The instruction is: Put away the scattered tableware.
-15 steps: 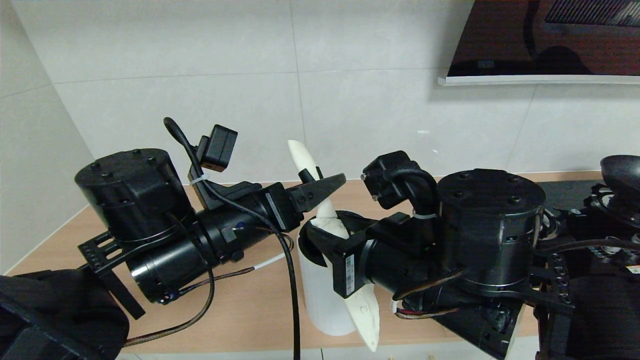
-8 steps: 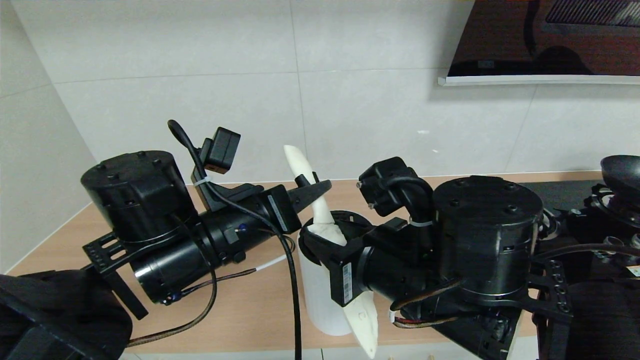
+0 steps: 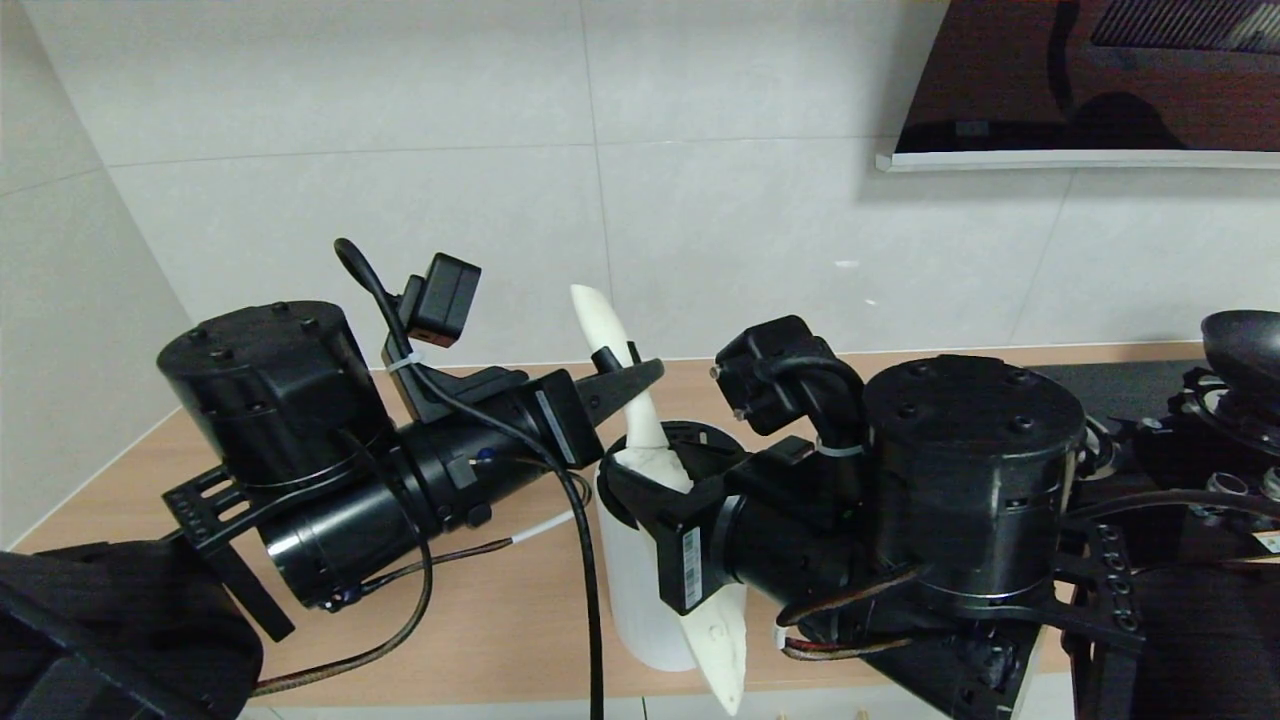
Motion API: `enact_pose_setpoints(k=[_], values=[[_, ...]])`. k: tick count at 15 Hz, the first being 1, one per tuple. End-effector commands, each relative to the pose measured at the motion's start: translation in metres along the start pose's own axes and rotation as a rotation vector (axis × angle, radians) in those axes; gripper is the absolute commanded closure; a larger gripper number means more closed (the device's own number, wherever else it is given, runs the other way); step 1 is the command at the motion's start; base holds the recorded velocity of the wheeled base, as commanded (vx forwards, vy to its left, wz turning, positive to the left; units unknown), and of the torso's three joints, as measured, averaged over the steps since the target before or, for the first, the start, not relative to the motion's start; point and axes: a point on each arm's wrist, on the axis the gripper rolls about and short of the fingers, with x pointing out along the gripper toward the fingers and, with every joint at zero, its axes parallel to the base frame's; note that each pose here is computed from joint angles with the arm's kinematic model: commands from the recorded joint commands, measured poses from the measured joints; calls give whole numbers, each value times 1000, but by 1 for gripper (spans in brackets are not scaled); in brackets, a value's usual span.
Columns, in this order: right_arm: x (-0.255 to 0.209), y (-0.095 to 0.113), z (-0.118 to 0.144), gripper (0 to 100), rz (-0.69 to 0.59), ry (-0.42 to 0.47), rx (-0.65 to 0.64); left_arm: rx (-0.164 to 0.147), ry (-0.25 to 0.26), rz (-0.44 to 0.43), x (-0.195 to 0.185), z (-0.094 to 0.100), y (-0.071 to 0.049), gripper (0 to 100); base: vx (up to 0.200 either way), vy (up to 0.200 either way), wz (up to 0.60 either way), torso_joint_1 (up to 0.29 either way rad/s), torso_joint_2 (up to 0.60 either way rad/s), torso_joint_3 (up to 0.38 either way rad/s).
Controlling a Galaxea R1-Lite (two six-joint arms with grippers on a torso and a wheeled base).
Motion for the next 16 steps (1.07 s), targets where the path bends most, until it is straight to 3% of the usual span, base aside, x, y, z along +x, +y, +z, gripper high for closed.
enact_pose_setpoints(k=[1, 8, 9, 12, 14, 15, 16], values=[[0, 0, 0, 0, -3, 0, 1, 2, -6, -6, -1, 1, -2, 100, 0, 0, 0, 0, 0, 0], [-1, -2, 3, 0, -20, -12, 3, 16, -42, -25, -6, 11, -11, 100, 0, 0, 0, 0, 0, 0], [-10, -7, 10, 0, -44, -35, 6, 22, -63, -37, -14, 23, -21, 100, 0, 0, 0, 0, 0, 0], [-46, -38, 40, 0, -96, -100, 6, 23, -148, 44, -27, 57, -42, 100, 0, 0, 0, 0, 0, 0], [-51, -45, 46, 0, -107, -109, 7, 24, -161, 51, -29, 62, -45, 100, 0, 0, 0, 0, 0, 0], [-64, -71, 63, 0, -158, -124, 11, 36, -199, 47, -36, 83, -57, 100, 0, 0, 0, 0, 0, 0], [-69, -81, 65, 0, -195, -116, 11, 66, -192, 55, -36, 90, -62, 100, 0, 0, 0, 0, 0, 0]])
